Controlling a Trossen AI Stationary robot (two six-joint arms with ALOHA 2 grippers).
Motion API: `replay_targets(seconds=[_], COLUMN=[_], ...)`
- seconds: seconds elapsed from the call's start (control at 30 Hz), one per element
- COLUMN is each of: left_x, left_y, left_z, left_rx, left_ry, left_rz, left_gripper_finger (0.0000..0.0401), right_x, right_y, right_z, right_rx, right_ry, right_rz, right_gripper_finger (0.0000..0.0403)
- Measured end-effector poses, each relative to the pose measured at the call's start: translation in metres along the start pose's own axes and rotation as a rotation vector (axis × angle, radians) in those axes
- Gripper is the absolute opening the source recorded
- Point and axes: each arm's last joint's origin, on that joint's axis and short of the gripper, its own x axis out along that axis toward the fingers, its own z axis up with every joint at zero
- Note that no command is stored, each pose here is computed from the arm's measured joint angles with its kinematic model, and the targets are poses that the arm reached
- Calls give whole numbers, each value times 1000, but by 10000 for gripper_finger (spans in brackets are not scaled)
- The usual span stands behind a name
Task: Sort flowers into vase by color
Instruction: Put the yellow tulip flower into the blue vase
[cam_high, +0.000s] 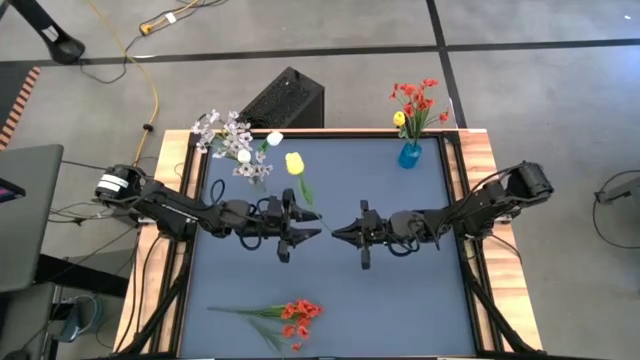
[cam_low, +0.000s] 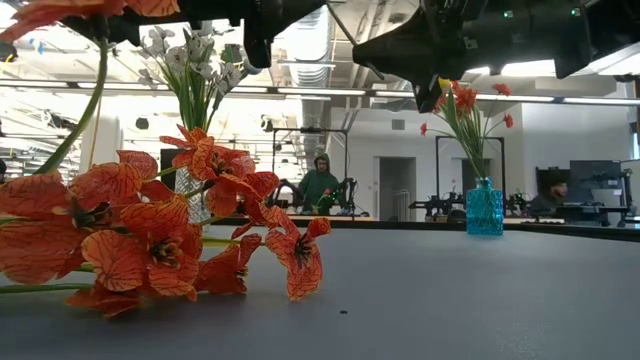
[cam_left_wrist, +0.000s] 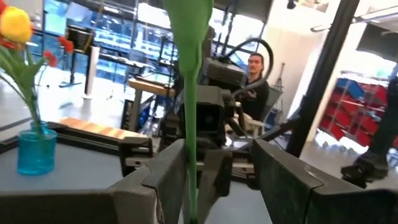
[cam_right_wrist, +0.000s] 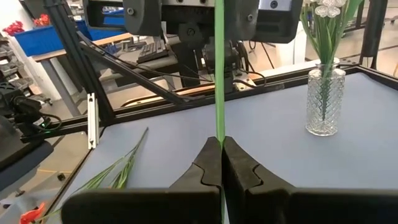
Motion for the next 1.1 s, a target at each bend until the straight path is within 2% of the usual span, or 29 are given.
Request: replay_targets(seconds=[0.33, 0.47, 0.7, 0.87, 1.1], left_x=[7, 9, 9, 9, 9], left_y=[0, -1, -1, -1, 0], left_z=[11, 12, 12, 12, 10], left_rx=[56, 75, 76, 77, 79], left_ry=[-38, -33, -30, -28, -1], left_rz=[30, 36, 39, 43, 45], left_gripper_finger=[159, 117, 10, 2, 0], right_x=[0, 1, 2, 2, 2], right_y=[-2, -4, -6, -6, -6], right_z=[1, 4, 6, 6, 6], right_rx=[3, 8, 13, 14, 14], right_ry=[-3, -29, -52, -51, -48], right_rz=[-7, -11, -14, -10, 7], right_gripper_finger=[21, 21, 21, 30, 70])
